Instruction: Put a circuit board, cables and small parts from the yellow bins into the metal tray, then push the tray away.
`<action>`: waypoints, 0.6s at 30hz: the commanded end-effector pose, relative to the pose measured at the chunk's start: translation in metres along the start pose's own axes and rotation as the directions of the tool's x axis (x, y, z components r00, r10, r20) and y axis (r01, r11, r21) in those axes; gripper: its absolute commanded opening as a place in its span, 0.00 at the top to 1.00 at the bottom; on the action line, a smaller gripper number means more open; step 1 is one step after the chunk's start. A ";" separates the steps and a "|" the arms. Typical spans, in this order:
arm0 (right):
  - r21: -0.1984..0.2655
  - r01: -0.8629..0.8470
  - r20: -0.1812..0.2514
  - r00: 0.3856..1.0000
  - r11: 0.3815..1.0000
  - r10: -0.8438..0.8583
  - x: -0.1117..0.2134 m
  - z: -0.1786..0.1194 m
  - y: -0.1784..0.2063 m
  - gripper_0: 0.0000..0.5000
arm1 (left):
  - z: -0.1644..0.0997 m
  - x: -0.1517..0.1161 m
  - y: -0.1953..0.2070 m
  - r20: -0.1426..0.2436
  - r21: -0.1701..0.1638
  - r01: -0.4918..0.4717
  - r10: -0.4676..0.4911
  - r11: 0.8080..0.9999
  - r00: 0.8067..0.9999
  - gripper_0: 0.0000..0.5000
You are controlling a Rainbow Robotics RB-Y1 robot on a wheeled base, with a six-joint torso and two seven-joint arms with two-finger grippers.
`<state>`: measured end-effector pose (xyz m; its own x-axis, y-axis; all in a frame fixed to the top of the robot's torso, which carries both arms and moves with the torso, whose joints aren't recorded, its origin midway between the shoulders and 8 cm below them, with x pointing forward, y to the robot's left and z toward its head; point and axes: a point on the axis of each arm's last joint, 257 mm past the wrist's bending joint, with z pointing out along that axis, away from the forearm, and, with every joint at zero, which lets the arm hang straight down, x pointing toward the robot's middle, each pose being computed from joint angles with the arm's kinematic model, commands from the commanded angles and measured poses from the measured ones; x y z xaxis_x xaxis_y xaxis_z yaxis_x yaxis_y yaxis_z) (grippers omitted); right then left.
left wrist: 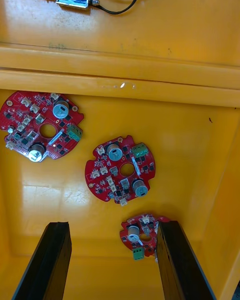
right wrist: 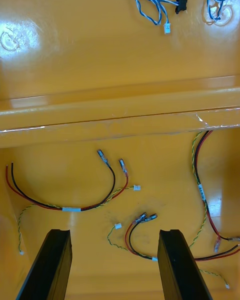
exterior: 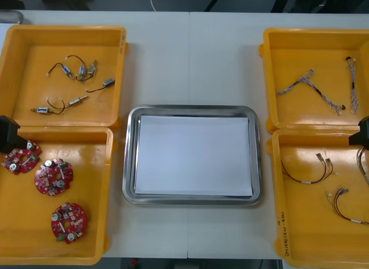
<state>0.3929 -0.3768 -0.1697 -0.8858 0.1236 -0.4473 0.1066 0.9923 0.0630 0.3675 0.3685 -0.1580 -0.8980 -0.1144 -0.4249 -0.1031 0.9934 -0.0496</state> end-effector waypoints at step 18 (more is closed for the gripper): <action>0.053 0.012 0.053 0.998 0.999 -0.015 -0.011 -0.025 -0.025 0.00 | -0.007 0.004 0.014 -0.010 -0.036 -0.114 0.113 0.993 0.993 0.00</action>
<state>0.3935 -0.3890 -0.1598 -0.8743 0.1375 -0.4655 0.1271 0.9904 0.0538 0.3649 0.3695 -0.1612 -0.9015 -0.1172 -0.4166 -0.1063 0.9931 -0.0492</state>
